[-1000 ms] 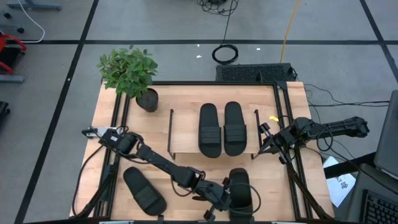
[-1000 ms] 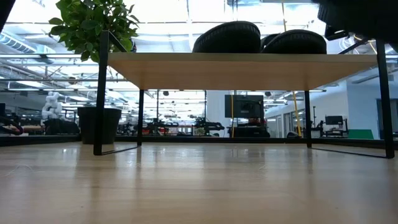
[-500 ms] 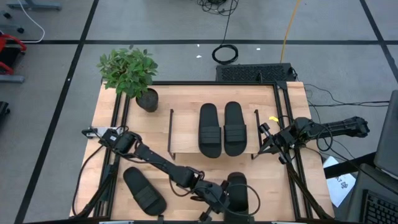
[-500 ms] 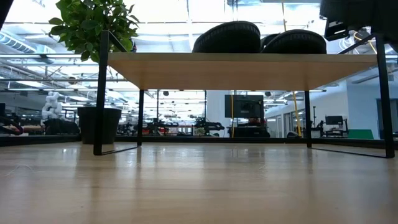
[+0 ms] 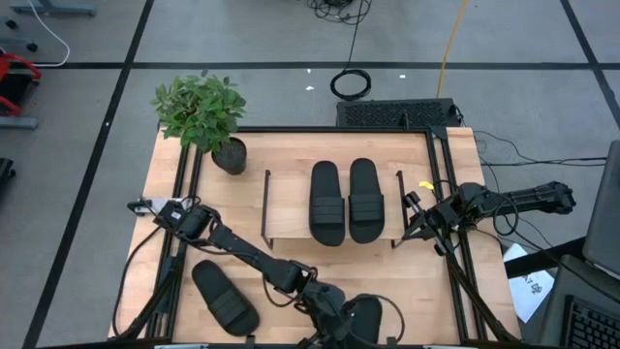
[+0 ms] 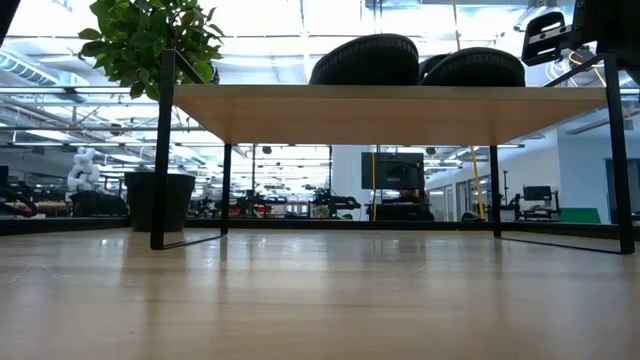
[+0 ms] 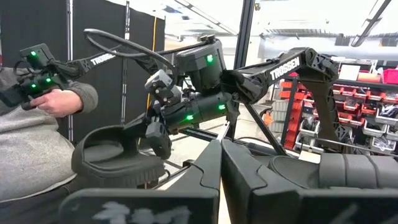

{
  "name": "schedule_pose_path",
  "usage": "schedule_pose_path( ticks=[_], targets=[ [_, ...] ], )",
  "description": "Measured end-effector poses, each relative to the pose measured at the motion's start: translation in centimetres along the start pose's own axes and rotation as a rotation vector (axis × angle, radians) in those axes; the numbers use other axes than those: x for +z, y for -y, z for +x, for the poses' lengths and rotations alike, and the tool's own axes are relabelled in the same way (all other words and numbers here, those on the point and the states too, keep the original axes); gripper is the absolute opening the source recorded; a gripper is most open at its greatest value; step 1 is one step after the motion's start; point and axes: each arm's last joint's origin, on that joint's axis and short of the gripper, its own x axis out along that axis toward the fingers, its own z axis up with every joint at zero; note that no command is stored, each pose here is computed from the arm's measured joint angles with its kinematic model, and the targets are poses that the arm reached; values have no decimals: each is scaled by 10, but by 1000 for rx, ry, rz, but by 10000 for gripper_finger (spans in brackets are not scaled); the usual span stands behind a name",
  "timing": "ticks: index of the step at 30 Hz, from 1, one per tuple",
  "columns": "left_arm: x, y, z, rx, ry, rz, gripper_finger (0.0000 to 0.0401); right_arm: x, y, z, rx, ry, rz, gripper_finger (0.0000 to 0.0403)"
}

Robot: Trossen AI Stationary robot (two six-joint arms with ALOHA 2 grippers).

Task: Pick and place slides into the shelf
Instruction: Put the black slide under the shelf

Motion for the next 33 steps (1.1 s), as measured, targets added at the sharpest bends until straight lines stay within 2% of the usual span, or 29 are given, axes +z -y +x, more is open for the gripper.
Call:
schedule_pose_path(
  ticks=[2,8,19,26,33],
  targets=[
    [3,-8,-5,-5,22,-36,0,0,0,0,0,0,0,0],
    [5,-25,-15,73,55,-79,0,0,0,0,0,0,3,0],
    [-10,-16,-7,107,-41,-94,0,0,0,0,1,0,5,0],
    [-11,-1,2,105,-52,-71,0,0,0,0,0,0,4,0],
    [-11,-5,4,96,-16,-117,0,0,0,0,0,0,3,0]
  ],
)
